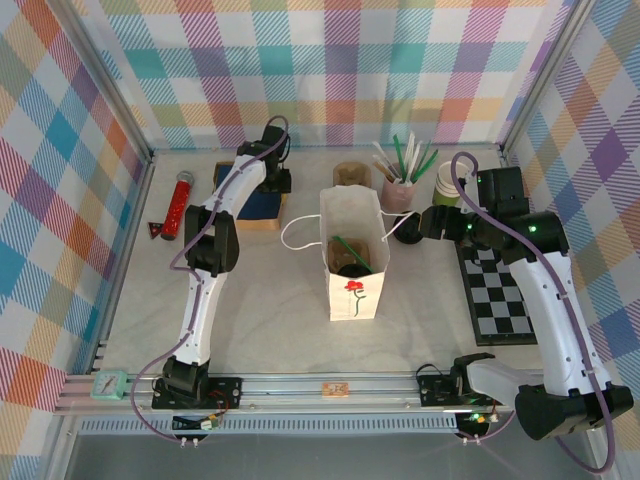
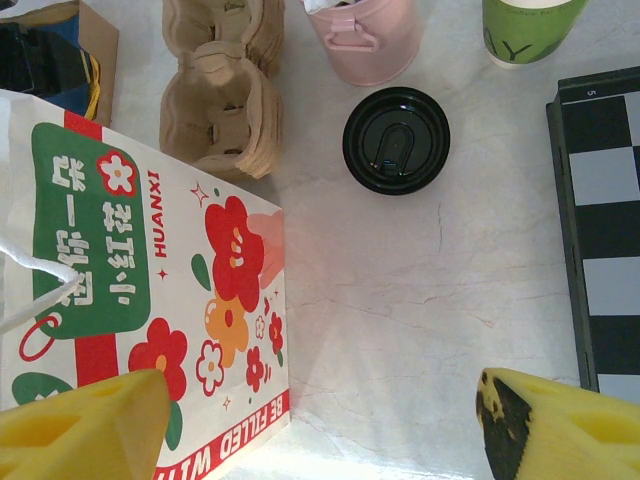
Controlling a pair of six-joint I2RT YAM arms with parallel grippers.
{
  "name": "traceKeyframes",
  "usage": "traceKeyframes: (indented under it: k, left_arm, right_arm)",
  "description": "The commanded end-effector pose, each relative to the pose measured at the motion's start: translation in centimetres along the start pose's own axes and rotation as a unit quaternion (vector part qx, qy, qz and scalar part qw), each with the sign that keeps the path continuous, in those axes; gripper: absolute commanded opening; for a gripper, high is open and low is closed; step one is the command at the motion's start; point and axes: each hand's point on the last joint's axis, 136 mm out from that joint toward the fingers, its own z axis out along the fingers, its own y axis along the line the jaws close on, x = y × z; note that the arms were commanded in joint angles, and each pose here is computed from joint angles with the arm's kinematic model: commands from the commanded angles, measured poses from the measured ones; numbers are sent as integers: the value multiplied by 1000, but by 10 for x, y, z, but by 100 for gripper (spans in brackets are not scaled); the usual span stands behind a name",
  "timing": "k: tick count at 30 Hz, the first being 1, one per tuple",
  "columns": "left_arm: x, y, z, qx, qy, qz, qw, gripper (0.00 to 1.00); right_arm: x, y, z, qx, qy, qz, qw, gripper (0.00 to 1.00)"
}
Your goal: Pack the takeout coffee
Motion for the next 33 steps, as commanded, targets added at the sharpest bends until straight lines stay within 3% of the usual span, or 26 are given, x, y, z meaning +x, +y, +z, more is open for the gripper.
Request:
traceKeyframes:
  k: [1,19,33]
  left_arm:
    - [4,-3,5,-9,7,16,1000,40]
    - [7,0,8,-21,12,27,999,33]
    - [-8,0,-15,-22,-14,36,999,6]
  right_arm:
    - [-4,2,-4,-8,-12,-8,1000,80]
    - [-3,1,-4,-6,-12,-8,1000,80]
    - [-2,3,-5,-12,-13,-5,1000,79]
